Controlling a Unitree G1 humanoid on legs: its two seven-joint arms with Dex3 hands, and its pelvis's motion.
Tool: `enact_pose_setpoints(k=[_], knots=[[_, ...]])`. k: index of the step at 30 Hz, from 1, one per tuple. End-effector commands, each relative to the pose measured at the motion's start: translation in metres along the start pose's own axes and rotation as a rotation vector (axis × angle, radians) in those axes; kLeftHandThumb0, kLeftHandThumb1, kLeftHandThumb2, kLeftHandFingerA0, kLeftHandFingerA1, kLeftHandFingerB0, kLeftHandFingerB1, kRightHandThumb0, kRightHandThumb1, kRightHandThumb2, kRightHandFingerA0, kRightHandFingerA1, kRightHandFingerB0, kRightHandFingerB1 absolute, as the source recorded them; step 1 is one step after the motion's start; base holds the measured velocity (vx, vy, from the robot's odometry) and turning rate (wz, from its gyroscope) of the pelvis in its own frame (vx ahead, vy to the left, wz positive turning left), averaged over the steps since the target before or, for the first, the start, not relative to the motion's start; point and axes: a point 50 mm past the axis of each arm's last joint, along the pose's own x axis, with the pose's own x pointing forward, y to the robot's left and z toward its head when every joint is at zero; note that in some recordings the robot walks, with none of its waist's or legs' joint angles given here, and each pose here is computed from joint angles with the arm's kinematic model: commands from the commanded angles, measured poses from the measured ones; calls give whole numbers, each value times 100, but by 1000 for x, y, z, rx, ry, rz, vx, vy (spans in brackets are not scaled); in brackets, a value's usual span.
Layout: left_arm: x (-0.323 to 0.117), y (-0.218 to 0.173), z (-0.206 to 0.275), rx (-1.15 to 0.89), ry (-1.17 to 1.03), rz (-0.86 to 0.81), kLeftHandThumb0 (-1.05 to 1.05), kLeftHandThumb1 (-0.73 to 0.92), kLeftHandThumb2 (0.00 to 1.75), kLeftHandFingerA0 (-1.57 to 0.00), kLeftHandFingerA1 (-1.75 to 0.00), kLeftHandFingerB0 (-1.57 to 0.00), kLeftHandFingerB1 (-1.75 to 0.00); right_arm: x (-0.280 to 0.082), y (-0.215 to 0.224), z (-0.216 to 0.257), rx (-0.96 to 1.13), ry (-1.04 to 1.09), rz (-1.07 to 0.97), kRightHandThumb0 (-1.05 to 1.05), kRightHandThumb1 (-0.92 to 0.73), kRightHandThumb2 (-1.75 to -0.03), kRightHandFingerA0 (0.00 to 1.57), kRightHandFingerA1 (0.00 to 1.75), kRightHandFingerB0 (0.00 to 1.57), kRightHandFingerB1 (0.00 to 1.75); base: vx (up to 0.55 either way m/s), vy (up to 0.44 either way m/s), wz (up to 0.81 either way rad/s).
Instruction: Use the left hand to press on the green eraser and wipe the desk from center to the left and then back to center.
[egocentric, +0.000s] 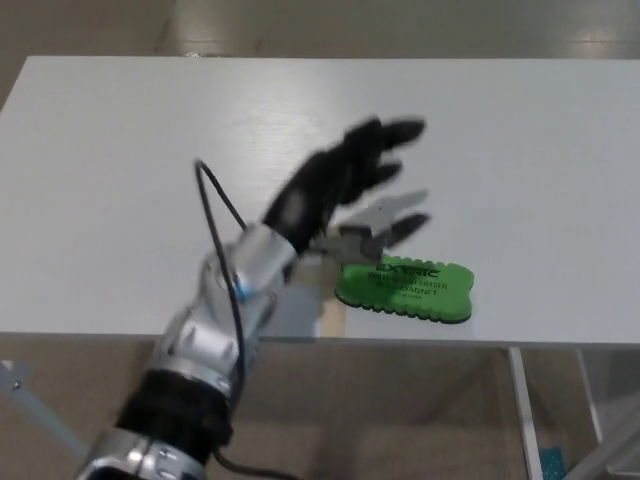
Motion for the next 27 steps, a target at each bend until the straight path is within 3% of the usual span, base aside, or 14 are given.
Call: enact_pose_setpoints(k=[1, 2, 11, 16, 19, 20, 21, 23, 24, 27], knots=[[-2, 28, 38, -31, -98, -38, -68, 59, 59, 0, -9, -9, -29, -5, 1, -7, 9, 37, -10, -44, -77, -63, 65, 51, 59, 39, 0, 0, 0], [-5, 36, 47, -38, -121, -33, -72, 46, 84, 0, -10, -3, -34, -5, 1, -7, 12, 40, -7, -44, -77, -63, 65, 51, 60, 40, 0, 0, 0], [-37, 62, 85, -9, -254, -48, -73, 46, 86, 0, -11, -1, -34, -6, 0, -9, 25, 46, -8, -44, -77, -63, 65, 51, 61, 40, 0, 0, 0], [-82, 65, 95, 40, -324, -136, -81, 52, 87, -11, -9, -7, -33, -8, -4, -11, 32, 57, 2, -43, -77, -63, 65, 52, 61, 40, 0, 0, 0], [-113, 58, 98, 66, -349, -224, -79, 51, 86, -11, -14, -5, -34, -10, -4, -16, 28, 76, 9, -42, -76, -63, 64, 51, 60, 40, 0, 0, 0], [-125, 56, 100, 70, -360, -252, -72, 48, 83, -9, -22, -2, -36, -11, -2, -17, 32, 80, 7, -42, -76, -63, 64, 52, 60, 40, 0, 0, 0], [-144, 52, 100, 62, -373, -295, -82, 49, 74, -10, -32, -1, -34, -14, -2, -18, 38, 80, -5, -42, -77, -64, 63, 52, 56, 39, 0, 0, 0], [-157, 49, 102, 57, -381, -329, -82, 49, 74, -10, -32, -1, -34, -15, -2, -19, 43, 80, -13, -42, -77, -64, 63, 52, 56, 39, 0, 0, 0], [-182, 44, 100, 54, -386, -349, -32, 35, 91, 0, -48, -1, -48, -18, -3, -21, 57, 78, -38, -42, -76, -63, 63, 52, 56, 38, 0, 0, 0], [-196, 43, 97, 61, -384, -314, -32, 36, 91, 0, -48, -1, -47, -17, -3, -21, 63, 81, -45, -41, -76, -63, 63, 52, 54, 38, 0, 0, 0]])
